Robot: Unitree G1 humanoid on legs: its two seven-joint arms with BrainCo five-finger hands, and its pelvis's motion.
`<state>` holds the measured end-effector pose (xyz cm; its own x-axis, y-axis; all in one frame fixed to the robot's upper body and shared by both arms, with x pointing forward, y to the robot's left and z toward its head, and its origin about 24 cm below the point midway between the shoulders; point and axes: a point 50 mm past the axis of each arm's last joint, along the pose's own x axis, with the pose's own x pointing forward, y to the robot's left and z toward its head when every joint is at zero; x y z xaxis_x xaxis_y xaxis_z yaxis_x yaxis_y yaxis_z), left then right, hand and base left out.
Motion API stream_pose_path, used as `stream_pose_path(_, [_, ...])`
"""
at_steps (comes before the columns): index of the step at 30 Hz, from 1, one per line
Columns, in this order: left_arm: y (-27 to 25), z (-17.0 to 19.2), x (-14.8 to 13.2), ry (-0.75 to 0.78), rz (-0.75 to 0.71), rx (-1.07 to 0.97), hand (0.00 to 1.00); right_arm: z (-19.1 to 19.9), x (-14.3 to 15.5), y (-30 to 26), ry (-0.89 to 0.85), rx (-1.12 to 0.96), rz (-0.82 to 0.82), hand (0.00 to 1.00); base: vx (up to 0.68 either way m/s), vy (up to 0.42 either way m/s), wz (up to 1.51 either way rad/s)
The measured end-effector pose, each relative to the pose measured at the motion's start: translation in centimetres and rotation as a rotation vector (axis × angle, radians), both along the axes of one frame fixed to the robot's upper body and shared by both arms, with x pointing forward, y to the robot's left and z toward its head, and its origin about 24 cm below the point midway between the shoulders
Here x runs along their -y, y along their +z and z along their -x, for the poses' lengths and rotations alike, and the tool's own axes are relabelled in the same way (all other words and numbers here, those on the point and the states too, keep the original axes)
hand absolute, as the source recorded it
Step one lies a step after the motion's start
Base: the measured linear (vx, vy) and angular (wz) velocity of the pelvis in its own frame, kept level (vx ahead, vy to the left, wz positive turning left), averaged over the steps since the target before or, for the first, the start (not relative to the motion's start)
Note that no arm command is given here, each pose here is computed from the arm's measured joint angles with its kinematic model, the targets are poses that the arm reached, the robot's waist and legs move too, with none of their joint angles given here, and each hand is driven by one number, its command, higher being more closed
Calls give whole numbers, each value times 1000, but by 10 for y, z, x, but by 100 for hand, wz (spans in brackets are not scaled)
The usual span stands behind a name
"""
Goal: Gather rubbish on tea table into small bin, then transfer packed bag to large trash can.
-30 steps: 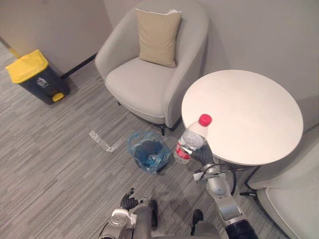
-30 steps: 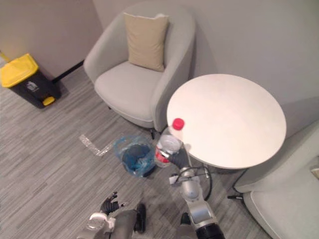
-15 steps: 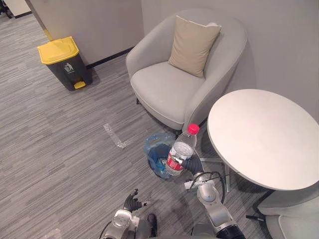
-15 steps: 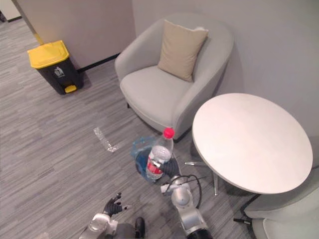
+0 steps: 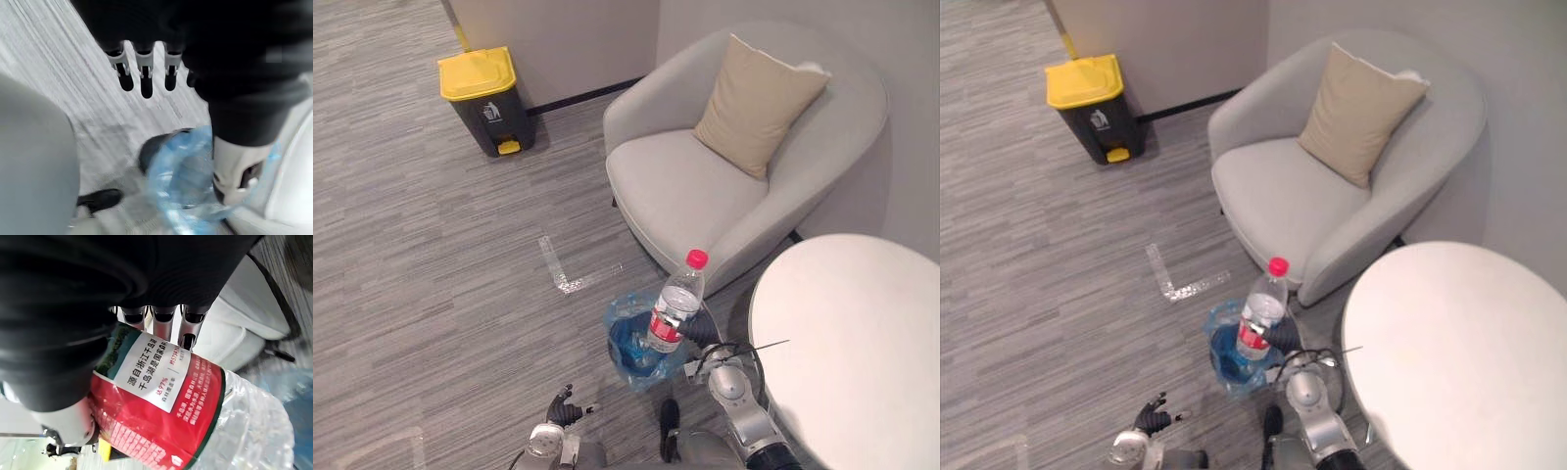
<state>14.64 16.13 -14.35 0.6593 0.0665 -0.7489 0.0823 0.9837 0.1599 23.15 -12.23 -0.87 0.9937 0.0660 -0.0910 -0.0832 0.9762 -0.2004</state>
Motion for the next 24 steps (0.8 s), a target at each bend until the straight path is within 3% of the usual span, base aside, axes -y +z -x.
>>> stream_pose_path(7, [3,-6,11,-46,16,29,0,-10,1,9,-9,43,2,100,63,123,-32])
stream_pose_path(17, [4,-7,0,-55,-29,28,0,-20,-21,-10,102,-23,141,100,10,115,-12])
stream_pose_path(24, [35,-64,-2,37,-5,220,0,-92,-13,40,39,127,272,100,-158,4,6])
